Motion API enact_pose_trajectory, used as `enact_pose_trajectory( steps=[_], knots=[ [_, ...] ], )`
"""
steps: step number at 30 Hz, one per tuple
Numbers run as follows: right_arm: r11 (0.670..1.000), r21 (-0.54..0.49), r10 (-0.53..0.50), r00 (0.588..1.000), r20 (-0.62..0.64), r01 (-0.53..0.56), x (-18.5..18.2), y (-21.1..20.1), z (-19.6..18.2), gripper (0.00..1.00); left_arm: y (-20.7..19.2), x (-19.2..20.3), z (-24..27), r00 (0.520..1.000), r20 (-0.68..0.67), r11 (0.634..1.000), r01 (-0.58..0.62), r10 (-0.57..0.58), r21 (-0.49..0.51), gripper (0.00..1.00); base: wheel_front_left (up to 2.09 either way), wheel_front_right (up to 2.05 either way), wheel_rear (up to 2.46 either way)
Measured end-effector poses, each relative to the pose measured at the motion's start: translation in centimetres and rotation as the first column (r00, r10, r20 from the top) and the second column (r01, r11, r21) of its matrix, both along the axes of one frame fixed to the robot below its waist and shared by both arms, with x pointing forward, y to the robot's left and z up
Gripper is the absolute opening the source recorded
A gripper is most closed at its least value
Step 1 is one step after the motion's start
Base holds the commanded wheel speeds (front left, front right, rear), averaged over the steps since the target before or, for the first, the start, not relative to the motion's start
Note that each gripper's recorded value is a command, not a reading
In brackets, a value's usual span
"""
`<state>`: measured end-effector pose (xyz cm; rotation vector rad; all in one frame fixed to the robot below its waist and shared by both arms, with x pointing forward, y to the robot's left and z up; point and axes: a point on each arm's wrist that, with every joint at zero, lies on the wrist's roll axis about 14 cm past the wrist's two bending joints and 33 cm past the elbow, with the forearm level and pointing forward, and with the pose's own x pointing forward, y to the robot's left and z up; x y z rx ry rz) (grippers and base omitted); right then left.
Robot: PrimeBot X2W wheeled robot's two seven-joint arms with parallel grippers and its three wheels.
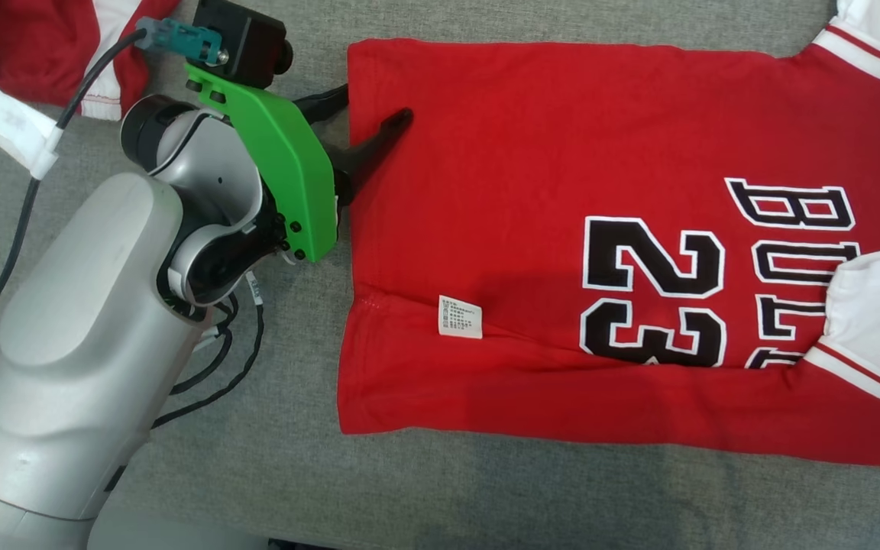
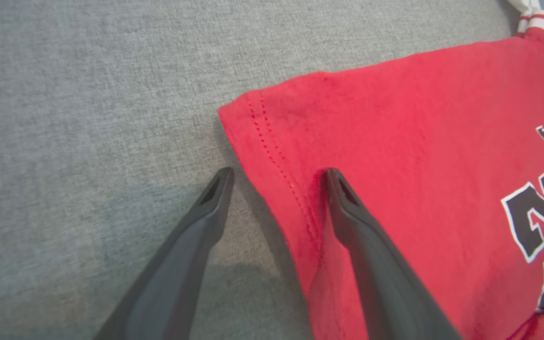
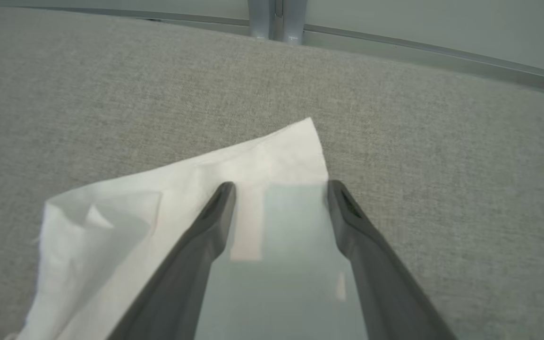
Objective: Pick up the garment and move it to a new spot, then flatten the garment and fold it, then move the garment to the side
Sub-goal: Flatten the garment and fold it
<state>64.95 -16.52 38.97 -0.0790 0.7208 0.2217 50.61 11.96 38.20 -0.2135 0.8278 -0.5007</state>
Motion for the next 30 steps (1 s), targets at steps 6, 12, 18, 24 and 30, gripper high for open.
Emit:
enact_pose_trajectory(
  steps=[6,12,18,24,30],
  knots=[
    [1.0,0.004,-0.006,1.0,-0.006,0.006,0.6,0.4,-1.4,1.0,0.0,0.7,-0.7,1.0,-0.004,1.0,-0.009,0.009,-0.004,1.0,0.0,0.0,0.0],
    [1.0,-0.004,-0.025,1.0,-0.007,0.025,0.9,-0.2,-2.1,1.0,-1.0,1.1,-0.9,1.0,0.002,1.0,-0.003,0.003,-0.028,1.0,0.0,0.0,0.0],
    [0.999,0.031,-0.024,1.0,0.016,0.023,1.5,0.7,-2.3,0.0,-1.1,1.8,-1.0,1.0,0.012,0.998,-0.022,0.023,-0.05,0.0,0.0,0.0,0.0],
    [0.993,0.113,0.006,0.98,0.197,-0.029,2.8,2.3,1.7,0.0,-1.4,3.1,0.1,0.994,0.107,0.997,-0.027,0.035,-0.075,0.0,0.0,0.0,0.0],
    [0.978,0.171,0.05,0.929,0.367,-0.121,1.4,3.0,6.9,0.0,-0.9,2.8,2.2,0.979,0.194,0.993,-0.037,0.058,-0.113,0.0,0.0,0.0,0.0]
  ],
)
